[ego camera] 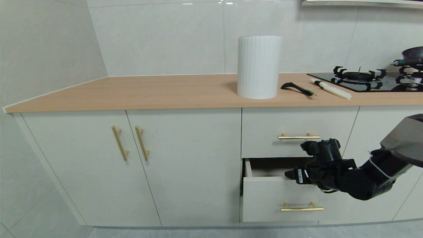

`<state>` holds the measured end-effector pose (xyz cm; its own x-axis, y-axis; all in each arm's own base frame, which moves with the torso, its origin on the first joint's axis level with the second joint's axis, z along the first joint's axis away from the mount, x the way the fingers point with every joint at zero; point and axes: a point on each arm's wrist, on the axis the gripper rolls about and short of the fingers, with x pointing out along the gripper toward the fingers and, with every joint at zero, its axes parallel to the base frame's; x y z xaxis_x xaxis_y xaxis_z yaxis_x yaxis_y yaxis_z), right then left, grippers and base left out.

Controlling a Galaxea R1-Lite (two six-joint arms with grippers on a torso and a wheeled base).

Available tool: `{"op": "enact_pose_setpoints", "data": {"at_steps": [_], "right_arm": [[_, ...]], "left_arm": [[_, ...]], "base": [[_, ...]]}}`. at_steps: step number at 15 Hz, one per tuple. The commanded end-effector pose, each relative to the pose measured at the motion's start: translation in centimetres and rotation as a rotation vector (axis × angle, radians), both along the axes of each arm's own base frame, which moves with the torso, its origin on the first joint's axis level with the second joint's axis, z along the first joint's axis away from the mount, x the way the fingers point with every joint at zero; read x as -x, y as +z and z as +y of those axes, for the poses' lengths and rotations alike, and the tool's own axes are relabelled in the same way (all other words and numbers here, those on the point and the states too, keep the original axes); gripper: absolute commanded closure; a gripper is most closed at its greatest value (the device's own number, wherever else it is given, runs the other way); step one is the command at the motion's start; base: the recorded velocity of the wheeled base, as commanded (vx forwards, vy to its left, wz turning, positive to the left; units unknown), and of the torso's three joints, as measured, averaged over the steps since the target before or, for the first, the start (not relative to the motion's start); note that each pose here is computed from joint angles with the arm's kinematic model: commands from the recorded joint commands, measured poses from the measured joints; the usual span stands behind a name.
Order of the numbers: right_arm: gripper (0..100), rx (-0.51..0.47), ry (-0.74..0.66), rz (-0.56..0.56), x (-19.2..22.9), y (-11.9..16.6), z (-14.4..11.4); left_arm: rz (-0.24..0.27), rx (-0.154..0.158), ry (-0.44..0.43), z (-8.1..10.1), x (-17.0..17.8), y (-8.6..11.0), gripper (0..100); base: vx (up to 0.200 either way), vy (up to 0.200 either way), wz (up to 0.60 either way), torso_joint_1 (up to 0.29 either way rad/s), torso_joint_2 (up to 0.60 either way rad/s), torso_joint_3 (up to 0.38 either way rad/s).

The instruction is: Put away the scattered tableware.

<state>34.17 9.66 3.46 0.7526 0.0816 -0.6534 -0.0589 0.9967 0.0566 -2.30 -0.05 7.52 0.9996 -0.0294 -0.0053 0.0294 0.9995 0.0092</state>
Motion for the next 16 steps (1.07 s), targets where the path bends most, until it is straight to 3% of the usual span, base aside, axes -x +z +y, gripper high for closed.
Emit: {"op": "enact_pose_setpoints", "data": {"at_steps": [1,6,16], "right_arm": [[0,0.008,0.001,0.028,-0.1,-0.9,0.0],[0,0.015,0.003,0.045,0.3,-0.6,-0.1],[0,0.096,0.122,0.254,5.2,3.1,1.7]], "left_arm": [[0.001,0.0,0.0,0.0,0.0,0.0,0],[0.001,0.0,0.0,0.0,0.0,0.0,0],[0.001,0.0,0.0,0.0,0.0,0.0,0]], "base": [[0.0,0.0,0.0,0.0,0.0,0.0],[0.0,0.0,0.0,0.0,0.0,0.0],[0.0,0.0,0.0,0.0,0.0,0.0]]}}
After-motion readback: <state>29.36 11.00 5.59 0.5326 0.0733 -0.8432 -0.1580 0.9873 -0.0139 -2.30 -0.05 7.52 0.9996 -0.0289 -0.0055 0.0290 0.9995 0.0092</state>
